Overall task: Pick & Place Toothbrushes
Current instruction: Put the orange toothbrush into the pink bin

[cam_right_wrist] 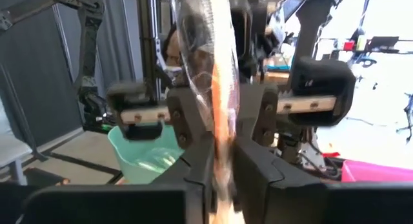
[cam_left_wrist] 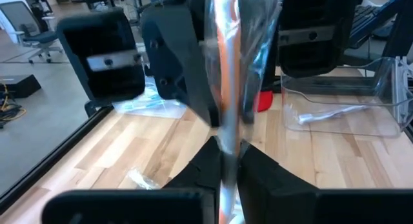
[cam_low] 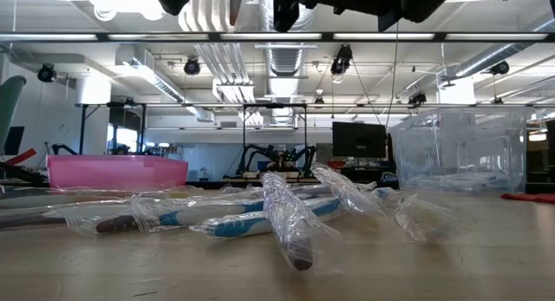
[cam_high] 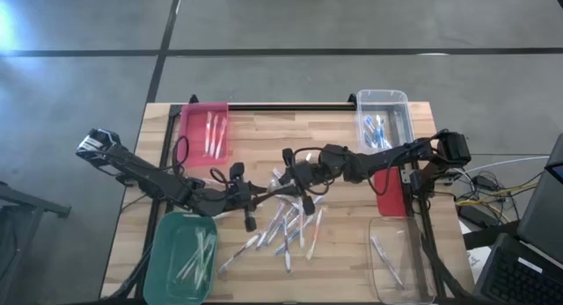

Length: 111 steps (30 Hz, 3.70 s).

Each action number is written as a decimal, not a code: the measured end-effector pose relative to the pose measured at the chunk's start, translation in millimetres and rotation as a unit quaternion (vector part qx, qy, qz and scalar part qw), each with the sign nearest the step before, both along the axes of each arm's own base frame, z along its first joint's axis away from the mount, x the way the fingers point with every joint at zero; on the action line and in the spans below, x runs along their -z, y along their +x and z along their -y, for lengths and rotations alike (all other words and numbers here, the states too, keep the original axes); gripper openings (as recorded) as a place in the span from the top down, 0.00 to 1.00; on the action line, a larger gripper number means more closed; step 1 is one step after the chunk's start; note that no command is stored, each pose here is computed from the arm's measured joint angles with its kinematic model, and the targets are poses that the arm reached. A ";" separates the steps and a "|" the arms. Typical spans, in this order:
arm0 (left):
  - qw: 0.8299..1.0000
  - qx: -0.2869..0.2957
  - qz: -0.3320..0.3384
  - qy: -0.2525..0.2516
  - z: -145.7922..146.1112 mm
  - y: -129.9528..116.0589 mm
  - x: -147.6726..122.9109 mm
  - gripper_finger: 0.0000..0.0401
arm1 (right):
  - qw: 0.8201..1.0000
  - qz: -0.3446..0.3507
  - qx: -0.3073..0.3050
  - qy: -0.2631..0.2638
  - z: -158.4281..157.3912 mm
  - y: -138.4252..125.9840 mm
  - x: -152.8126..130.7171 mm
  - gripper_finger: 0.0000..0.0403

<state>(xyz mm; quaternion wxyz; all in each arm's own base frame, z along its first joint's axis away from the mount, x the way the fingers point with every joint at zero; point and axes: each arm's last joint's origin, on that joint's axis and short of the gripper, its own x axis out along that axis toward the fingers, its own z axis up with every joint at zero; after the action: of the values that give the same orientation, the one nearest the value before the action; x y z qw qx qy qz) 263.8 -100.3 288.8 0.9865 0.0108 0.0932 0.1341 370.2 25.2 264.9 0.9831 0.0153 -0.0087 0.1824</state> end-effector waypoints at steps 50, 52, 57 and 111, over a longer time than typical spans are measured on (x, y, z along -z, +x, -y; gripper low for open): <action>0.812 -0.445 -0.229 -0.299 -223.8 -94.4 -77.5 0.92 | 0.918 -0.213 0.333 0.033 47.4 -93.3 9.8 0.40; 0.801 -0.452 -0.243 -0.309 -231.8 -91.7 -71.3 0.91 | 0.918 -0.212 0.333 0.032 47.3 -93.6 9.5 0.39; 0.773 -0.434 -0.275 -0.372 -252.1 -83.2 -53.2 0.92 | 0.917 -0.216 0.333 0.031 47.7 -94.0 10.1 0.38; 0.579 -0.498 -0.387 -0.517 -317.7 -98.6 73.2 0.86 | 0.909 -0.245 0.335 0.022 48.4 -97.0 15.7 0.35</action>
<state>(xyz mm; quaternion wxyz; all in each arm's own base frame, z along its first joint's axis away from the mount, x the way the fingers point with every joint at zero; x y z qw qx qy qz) 165.2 217.3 215.7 0.4741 -0.4985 0.5103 0.5161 273.2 -23.2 249.2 0.9569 0.0777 0.2238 -0.1678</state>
